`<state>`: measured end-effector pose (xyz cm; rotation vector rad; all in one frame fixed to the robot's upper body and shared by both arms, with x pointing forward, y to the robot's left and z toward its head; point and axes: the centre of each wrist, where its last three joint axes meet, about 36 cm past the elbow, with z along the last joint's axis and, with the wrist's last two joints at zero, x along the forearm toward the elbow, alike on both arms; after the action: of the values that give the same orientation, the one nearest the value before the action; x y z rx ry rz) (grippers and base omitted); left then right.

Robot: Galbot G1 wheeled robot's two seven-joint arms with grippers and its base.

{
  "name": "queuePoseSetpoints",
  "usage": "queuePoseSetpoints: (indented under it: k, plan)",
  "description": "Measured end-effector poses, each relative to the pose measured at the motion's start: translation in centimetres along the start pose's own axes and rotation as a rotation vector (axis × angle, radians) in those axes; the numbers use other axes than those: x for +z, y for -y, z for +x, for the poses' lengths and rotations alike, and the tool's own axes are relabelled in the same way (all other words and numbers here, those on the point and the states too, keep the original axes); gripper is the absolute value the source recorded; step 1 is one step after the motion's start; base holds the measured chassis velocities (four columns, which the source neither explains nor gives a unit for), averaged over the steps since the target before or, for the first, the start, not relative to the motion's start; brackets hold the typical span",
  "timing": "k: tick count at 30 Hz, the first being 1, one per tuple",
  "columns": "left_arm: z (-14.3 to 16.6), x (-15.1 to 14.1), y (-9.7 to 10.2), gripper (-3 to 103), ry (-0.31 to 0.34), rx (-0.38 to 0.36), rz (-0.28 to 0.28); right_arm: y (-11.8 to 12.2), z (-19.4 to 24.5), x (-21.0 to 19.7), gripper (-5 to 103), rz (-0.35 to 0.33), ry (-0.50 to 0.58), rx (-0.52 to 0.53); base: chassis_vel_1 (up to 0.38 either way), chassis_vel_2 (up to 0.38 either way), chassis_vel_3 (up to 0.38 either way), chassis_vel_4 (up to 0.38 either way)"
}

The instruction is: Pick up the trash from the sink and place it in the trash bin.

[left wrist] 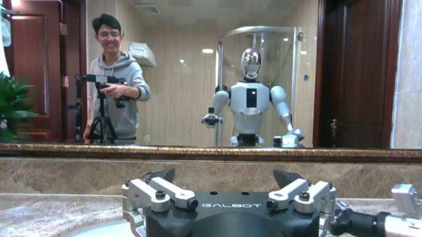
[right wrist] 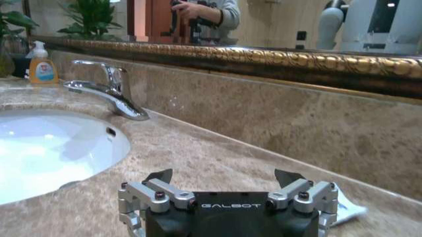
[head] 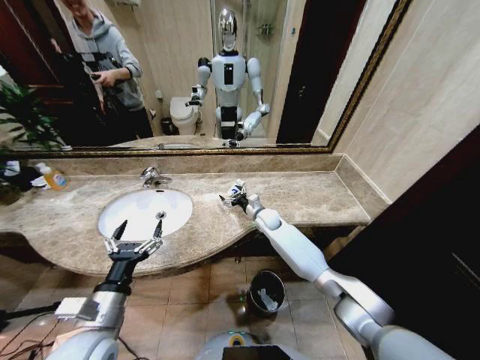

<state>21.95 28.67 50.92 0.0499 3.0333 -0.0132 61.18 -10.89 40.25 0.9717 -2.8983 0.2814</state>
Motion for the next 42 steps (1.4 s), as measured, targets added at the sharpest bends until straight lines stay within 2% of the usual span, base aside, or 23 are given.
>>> queuePoseSetpoints:
  k: [12,19,21,24,25,27,28,30,31,32,34,36,37,42]
  plan:
    - [0.0,0.0,0.0,100,0.0,0.0,0.0,0.3,-0.8,0.6,100,0.009,-0.019,0.006,0.0,0.0,0.0,0.0]
    - [0.0,0.0,0.0,100,0.0,0.0,0.0,1.9,-0.4,1.3,102,-0.009,-0.044,0.03,0.0,0.0,0.0,0.0]
    - [0.0,0.0,0.0,100,0.0,0.0,0.0,2.2,-0.3,1.4,100,-0.007,-0.05,0.033,0.0,0.0,0.0,0.0]
    - [0.0,0.0,0.0,100,0.0,0.0,0.0,2.5,0.0,1.9,82,-0.012,-0.059,0.023,0.0,0.0,0.0,0.0]
    - [0.0,0.0,0.0,100,0.0,0.0,0.0,2.5,0.0,1.9,82,-0.012,-0.059,0.023,0.0,0.0,0.0,0.0]
    - [0.0,0.0,0.0,100,0.0,0.0,0.0,2.7,0.1,2.4,70,-0.018,-0.064,0.029,0.0,0.0,0.0,0.0]
    - [0.0,0.0,0.0,100,0.0,0.0,0.0,2.7,0.1,2.4,70,-0.018,-0.064,0.029,0.0,0.0,0.0,0.0]
    - [0.0,0.0,0.0,100,0.0,0.0,0.0,3.1,0.3,2.8,60,-0.022,-0.062,0.032,0.0,0.0,0.0,0.0]
    - [0.0,0.0,0.0,100,0.0,0.0,0.0,3.1,0.3,2.9,60,-0.023,-0.061,0.032,0.0,0.0,0.0,0.0]
    - [0.0,0.0,0.0,100,0.0,0.0,0.0,3.3,0.3,2.9,49,-0.027,-0.057,0.035,0.0,0.0,0.0,0.0]
    - [0.0,0.0,0.0,100,0.0,0.0,0.0,3.4,0.4,2.9,49,-0.028,-0.056,0.036,0.0,0.0,0.0,0.0]
    - [0.0,0.0,0.0,100,0.0,0.0,0.0,3.8,0.5,2.8,38,-0.025,-0.053,0.029,0.0,0.0,0.0,0.0]
    - [0.0,0.0,0.0,100,0.0,0.0,0.0,3.8,0.5,2.8,38,-0.025,-0.053,0.029,0.0,0.0,0.0,0.0]
    - [0.0,0.0,0.0,100,0.0,0.0,0.0,4.7,1.2,2.5,25,-0.024,-0.033,0.007,0.0,0.0,0.0,0.0]
